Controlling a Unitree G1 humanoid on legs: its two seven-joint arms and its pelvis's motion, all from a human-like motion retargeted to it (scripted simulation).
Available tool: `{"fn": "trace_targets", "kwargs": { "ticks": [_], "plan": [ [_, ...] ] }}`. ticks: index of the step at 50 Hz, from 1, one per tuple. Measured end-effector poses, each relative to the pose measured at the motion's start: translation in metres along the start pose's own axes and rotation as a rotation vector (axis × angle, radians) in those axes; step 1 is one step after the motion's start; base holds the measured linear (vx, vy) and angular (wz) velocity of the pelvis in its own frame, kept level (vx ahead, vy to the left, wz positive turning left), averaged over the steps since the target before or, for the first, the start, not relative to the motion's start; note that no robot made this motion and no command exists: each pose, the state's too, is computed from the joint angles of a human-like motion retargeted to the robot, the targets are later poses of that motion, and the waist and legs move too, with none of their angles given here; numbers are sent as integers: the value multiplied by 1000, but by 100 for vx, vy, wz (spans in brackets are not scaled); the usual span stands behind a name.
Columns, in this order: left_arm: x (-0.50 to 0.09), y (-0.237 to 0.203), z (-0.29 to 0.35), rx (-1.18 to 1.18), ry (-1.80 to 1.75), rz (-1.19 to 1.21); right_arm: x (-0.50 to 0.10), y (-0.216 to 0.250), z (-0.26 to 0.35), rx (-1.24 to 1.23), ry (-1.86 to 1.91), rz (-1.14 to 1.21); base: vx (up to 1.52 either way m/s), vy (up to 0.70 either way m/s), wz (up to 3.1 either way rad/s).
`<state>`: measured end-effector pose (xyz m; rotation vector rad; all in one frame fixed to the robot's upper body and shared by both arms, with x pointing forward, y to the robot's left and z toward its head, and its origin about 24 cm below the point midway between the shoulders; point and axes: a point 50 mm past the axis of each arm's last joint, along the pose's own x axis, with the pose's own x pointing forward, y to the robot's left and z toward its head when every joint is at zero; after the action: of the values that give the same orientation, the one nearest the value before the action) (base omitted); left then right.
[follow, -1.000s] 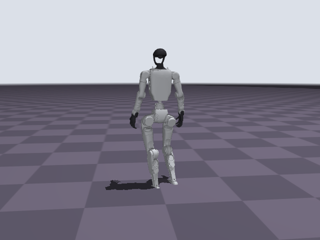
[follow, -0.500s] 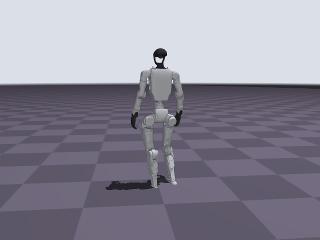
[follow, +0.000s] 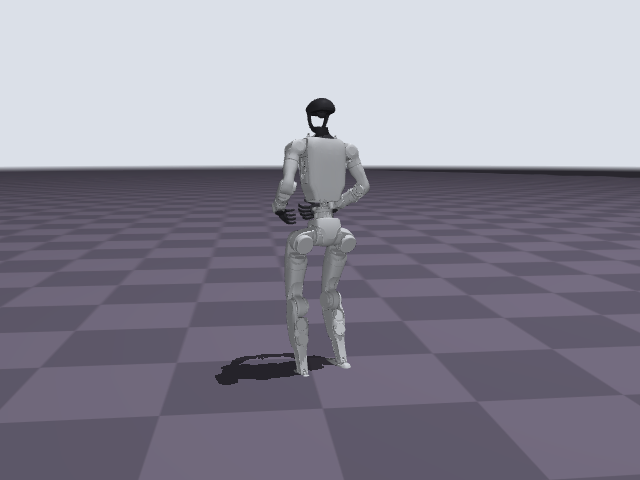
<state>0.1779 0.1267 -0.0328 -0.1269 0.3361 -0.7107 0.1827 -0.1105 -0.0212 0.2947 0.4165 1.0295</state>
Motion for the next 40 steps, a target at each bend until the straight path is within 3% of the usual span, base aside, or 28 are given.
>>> {"fn": "trace_targets", "kwargs": {
  "ticks": [5,15,27,40],
  "plan": [
    [10,4,9,31,-36,43,8,6,22,-113,-51,22,-9,-7,88],
    [27,8,4,177,27,56,-10,-15,41,-512,52,-175,-3,1,117],
    [-1,11,2,166,15,65,-27,-23,19,-585,153,-282,2,7,114],
    [-21,17,-5,120,16,178,15,-23,38,-763,131,-261,1,7,83]
  ]
}}
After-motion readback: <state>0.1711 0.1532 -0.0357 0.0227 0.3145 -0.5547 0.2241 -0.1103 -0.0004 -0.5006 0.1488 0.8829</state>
